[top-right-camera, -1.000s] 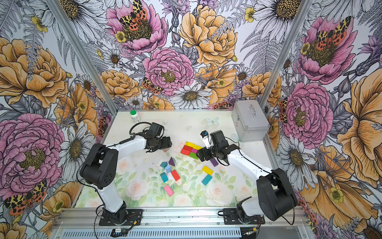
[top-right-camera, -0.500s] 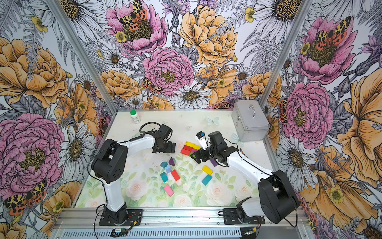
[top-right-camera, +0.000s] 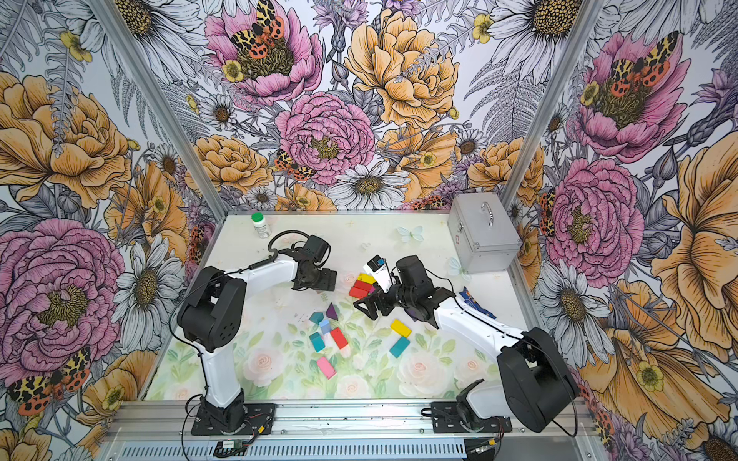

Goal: Assemble a piece of candy with building blocks
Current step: Pick up the building block from the center of the board.

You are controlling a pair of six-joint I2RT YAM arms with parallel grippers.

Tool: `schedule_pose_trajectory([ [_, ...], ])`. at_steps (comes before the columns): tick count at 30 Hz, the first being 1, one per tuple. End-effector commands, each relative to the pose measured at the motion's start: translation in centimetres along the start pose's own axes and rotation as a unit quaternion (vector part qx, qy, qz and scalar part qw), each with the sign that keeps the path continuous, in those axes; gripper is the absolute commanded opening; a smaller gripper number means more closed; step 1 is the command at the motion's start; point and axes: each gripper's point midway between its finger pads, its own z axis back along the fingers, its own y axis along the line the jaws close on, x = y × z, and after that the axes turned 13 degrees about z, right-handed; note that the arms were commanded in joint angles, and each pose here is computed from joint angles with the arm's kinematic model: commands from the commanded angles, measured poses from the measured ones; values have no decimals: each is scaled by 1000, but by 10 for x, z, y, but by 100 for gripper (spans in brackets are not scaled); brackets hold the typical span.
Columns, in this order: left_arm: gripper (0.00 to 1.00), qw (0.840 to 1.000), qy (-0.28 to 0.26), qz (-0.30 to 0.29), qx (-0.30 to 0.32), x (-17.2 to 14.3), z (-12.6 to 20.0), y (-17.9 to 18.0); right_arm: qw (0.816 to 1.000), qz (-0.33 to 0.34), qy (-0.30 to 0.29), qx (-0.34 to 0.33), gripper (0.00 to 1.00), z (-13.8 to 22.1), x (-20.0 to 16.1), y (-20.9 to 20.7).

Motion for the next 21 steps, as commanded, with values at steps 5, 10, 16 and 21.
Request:
schedule_pose_trajectory([
  [5,79,999,14,-29,-8,1,-7,-7,1000,-9,3,-11,100,-7,-4,-11],
  [10,69,999,16,-30,-7,0,-9,-7,1000,-10,6,-20,100,-7,-6,-15],
  [16,59,999,15,-29,-9,1,-9,-8,999,-15,12,-33,99,-6,-10,-20],
  [21,52,999,10,-28,-14,5,-6,-11,999,-16,14,-38,99,-6,-12,-22],
])
